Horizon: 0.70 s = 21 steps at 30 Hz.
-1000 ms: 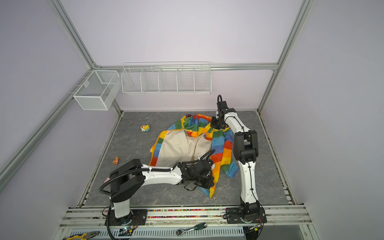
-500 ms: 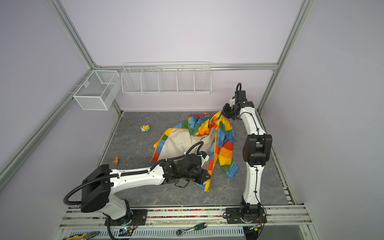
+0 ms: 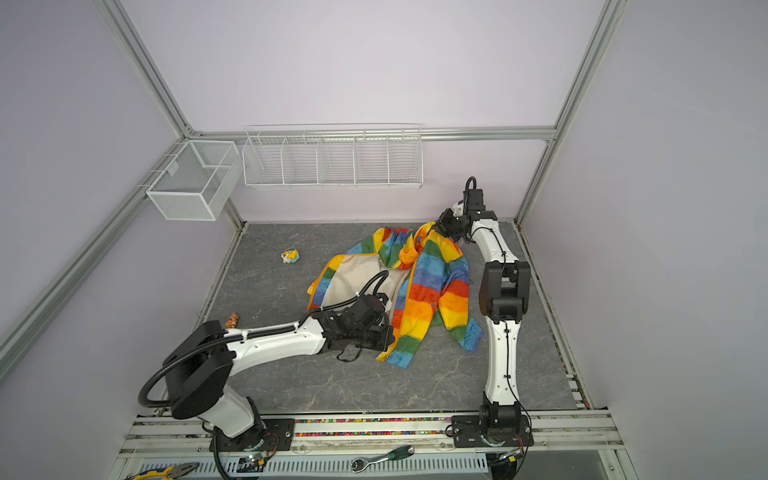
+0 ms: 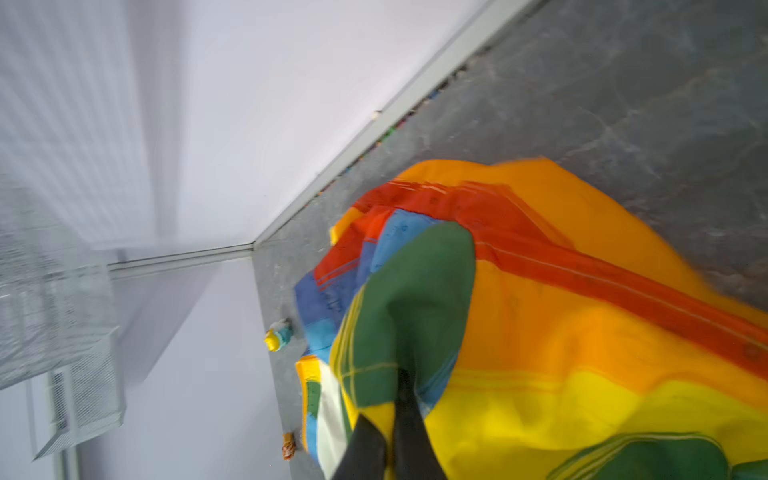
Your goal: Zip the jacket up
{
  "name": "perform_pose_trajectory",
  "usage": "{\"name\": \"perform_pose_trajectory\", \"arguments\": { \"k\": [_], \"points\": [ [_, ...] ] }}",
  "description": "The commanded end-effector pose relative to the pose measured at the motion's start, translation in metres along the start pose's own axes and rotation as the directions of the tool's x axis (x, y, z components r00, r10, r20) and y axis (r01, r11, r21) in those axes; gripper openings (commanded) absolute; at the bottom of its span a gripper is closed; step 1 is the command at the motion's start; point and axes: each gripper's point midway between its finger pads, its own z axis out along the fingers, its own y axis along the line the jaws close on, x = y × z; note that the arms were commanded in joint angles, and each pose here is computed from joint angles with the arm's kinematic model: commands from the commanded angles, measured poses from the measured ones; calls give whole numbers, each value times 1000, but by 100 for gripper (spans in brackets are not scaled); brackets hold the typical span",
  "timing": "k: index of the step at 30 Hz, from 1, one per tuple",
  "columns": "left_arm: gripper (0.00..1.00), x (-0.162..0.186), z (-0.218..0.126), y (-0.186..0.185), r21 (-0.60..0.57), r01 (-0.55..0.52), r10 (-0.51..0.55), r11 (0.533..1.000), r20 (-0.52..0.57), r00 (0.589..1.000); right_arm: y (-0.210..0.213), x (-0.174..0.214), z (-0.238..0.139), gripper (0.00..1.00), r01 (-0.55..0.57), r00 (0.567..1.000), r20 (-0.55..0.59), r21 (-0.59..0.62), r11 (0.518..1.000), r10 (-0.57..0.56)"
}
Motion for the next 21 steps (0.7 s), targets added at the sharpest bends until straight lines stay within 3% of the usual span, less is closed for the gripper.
{"name": "perform_pose_trajectory", "arguments": {
  "k": [1, 5, 10, 16, 21],
  "points": [
    [0, 6, 17, -5, 27, -14, 15, 1000, -45, 999, -48, 6, -9, 11, -30, 1000, 0, 191, 981, 31],
    [0, 17, 21, 0, 26, -16, 17, 1000, -62, 998, -80, 7, -32, 32, -30, 999, 32, 289, 957, 22],
    [0, 26, 22, 0, 32, -19, 21, 999, -81, 996, -60, 8, -61, 55, 75, 993, 68, 306, 949, -101],
    [0, 27, 23, -5, 37, -22, 25, 999, -77, 997, -17, 40, -79, 67, 235, 957, 88, 315, 919, -275],
    [0, 26, 22, -6, 41, -22, 24, 999, -70, 997, 7, 88, -57, 72, 374, 921, 5, 256, 891, -389]
  ]
}}
